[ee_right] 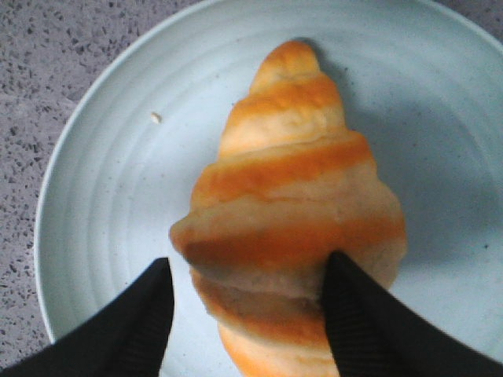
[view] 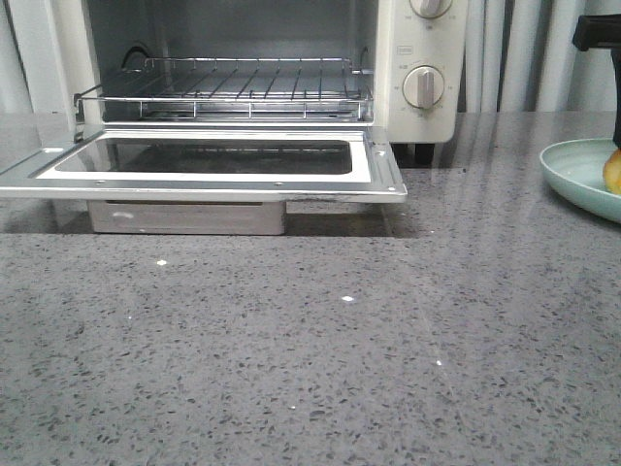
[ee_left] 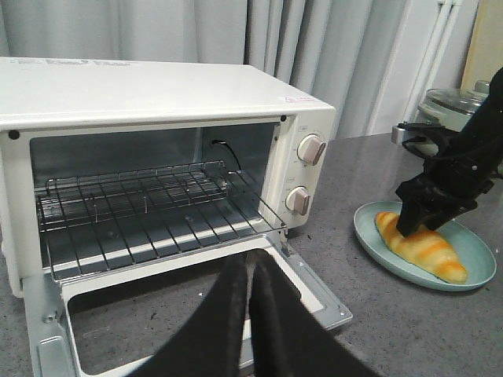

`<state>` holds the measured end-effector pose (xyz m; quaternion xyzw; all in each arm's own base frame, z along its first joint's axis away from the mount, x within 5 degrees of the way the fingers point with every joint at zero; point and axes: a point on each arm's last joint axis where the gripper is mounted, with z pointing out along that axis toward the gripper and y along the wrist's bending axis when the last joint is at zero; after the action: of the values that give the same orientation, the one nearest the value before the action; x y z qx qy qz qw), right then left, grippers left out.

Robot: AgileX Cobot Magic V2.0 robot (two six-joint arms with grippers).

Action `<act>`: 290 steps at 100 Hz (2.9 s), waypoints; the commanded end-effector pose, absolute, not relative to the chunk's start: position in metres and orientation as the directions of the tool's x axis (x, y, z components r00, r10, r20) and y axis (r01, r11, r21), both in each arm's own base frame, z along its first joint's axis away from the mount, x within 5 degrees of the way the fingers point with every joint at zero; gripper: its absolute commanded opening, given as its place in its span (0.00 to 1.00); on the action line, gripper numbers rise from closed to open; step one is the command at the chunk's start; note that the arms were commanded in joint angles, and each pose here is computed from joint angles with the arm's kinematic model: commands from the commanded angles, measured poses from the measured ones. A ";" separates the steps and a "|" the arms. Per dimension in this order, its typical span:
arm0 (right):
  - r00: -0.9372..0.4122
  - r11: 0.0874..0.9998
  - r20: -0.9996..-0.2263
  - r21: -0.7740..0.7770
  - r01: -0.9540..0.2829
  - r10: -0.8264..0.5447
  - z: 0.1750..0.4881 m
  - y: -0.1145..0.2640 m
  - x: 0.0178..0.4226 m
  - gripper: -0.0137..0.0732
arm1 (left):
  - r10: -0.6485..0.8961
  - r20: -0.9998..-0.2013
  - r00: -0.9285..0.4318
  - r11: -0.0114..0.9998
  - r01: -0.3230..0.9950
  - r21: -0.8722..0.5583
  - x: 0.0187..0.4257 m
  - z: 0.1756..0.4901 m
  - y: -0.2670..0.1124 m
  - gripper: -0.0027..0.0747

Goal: Put bread in oven
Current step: 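Lower the right gripper onto the croissant on the green plate and grasp it, then lift the croissant with the right gripper and carry it toward the open oven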

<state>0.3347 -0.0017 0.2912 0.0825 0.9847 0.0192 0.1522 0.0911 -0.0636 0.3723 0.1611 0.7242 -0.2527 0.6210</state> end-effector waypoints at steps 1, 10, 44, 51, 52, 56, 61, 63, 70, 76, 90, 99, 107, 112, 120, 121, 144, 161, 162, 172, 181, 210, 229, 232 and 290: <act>-0.922 0.988 -0.356 0.061 0.142 0.154 0.307 -0.002 0.335 0.60 | -0.135 -0.986 -0.100 0.810 0.563 -0.168 0.090 0.388 -0.063 0.01; -0.926 0.988 -0.346 0.060 0.142 0.154 0.304 -0.002 0.337 0.60 | -0.135 -0.986 -0.100 0.810 0.563 -0.168 0.090 0.388 -0.063 0.01; -0.929 0.988 -0.336 0.057 0.143 0.154 0.300 -0.002 0.339 0.52 | -0.135 -0.986 -0.100 0.810 0.563 -0.168 0.090 0.388 -0.063 0.01; -0.929 0.988 -0.336 0.057 0.143 0.154 0.300 -0.002 0.339 0.41 | -0.135 -0.986 -0.100 0.810 0.563 -0.168 0.090 0.388 -0.063 0.01; -0.929 0.988 -0.336 0.057 0.143 0.154 0.300 -0.002 0.339 0.40 | -0.135 -0.986 -0.100 0.810 0.563 -0.168 0.090 0.388 -0.063 0.01; -0.929 0.988 -0.336 0.057 0.143 0.154 0.300 -0.002 0.339 0.33 | -0.135 -0.986 -0.100 0.810 0.563 -0.168 0.090 0.388 -0.063 0.01; -0.930 0.988 -0.334 0.057 0.143 0.154 0.300 -0.002 0.338 0.25 | -0.135 -0.986 -0.100 0.810 0.563 -0.168 0.090 0.388 -0.063 0.01; -0.930 0.988 -0.334 0.056 0.143 0.153 0.300 -0.002 0.338 0.22 | -0.135 -0.986 -0.100 0.810 0.563 -0.168 0.090 0.388 -0.063 0.01; -0.931 0.988 -0.332 0.055 0.143 0.153 0.300 -0.002 0.338 0.09 | -0.135 -0.986 -0.100 0.810 0.563 -0.168 0.090 0.388 -0.063 0.01; -0.932 0.988 -0.329 0.055 0.143 0.153 0.300 -0.002 0.338 0.07 | -0.135 -0.986 -0.100 0.810 0.563 -0.168 0.090 0.388 -0.063 0.01; -0.936 0.989 -0.319 0.046 0.142 0.150 0.300 -0.003 0.337 0.08 | -0.135 -0.986 -0.100 0.810 0.563 -0.168 0.090 0.388 -0.063 0.01; -0.947 0.992 -0.295 0.036 0.124 0.129 0.300 -0.003 0.334 0.08 | -0.135 -0.986 -0.100 0.810 0.563 -0.168 0.090 0.388 -0.063 0.01; -0.956 0.994 -0.274 0.028 0.105 0.109 0.306 -0.003 0.332 0.08 | -0.135 -0.986 -0.100 0.810 0.563 -0.168 0.090 0.388 -0.063 0.01; -0.955 0.994 -0.276 0.027 0.103 0.106 0.314 -0.003 0.331 0.08 | -0.135 -0.986 -0.100 0.810 0.563 -0.168 0.090 0.388 -0.063 0.01; -0.947 0.997 -0.312 0.024 0.070 0.074 0.333 0.001 0.328 0.08 | -0.135 -0.986 -0.100 0.810 0.563 -0.168 0.090 0.388 -0.063 0.01; -0.947 0.997 -0.313 0.023 0.068 0.072 0.334 0.001 0.328 0.08 | -0.135 -0.986 -0.100 0.810 0.563 -0.168 0.090 0.388 -0.063 0.01; -0.894 0.996 -0.442 0.007 -0.090 -0.078 0.397 0.032 0.307 0.08 | -0.142 -0.986 -0.091 0.808 0.564 -0.168 0.088 0.389 -0.061 0.01; -0.831 0.977 -0.527 0.006 -0.214 -0.178 0.425 0.065 0.282 0.08 | -0.147 -0.985 -0.087 0.807 0.565 -0.170 0.086 0.390 -0.061 0.01; -0.826 0.974 -0.531 0.006 -0.229 -0.190 0.427 0.069 0.279 0.08 | -0.147 -0.985 -0.087 0.807 0.565 -0.170 0.086 0.390 -0.061 0.01; -0.798 0.956 -0.552 0.007 -0.295 -0.242 0.434 0.085 0.267 0.08 | -0.155 -0.985 -0.082 0.805 0.567 -0.174 0.084 0.391 -0.059 0.01; -0.772 0.932 -0.563 0.007 -0.362 -0.295 0.437 0.102 0.256 0.08 | -0.162 -0.984 -0.076 0.804 0.568 -0.176 0.082 0.391 -0.057 0.01; -0.684 0.821 -0.543 -0.017 -0.571 -0.487 0.431 0.156 0.237 0.08 | -0.175 -0.983 -0.058 0.801 0.572 -0.176 0.077 0.394 -0.054 0.01; -0.653 0.781 -0.524 -0.038 -0.624 -0.547 0.424 0.181 0.245 0.08 | -0.175 -0.983 -0.058 0.801 0.572 -0.176 0.077 0.394 -0.054 0.01; -0.642 0.772 -0.526 -0.044 -0.634 -0.557 0.424 0.186 0.247 0.08 | -0.175 -0.983 -0.058 0.801 0.572 -0.176 0.077 0.394 -0.054 0.01; -0.486 0.674 -0.489 -0.349 -0.652 -0.724 0.410 0.251 0.289 0.08 | -0.175 -0.983 -0.058 0.801 0.572 -0.176 0.077 0.394 -0.054 0.01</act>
<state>0.2945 0.2614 0.3848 -0.4040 0.8694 -0.0288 0.2831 0.0786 -0.0545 0.3785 0.1561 0.7044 -0.2615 0.6412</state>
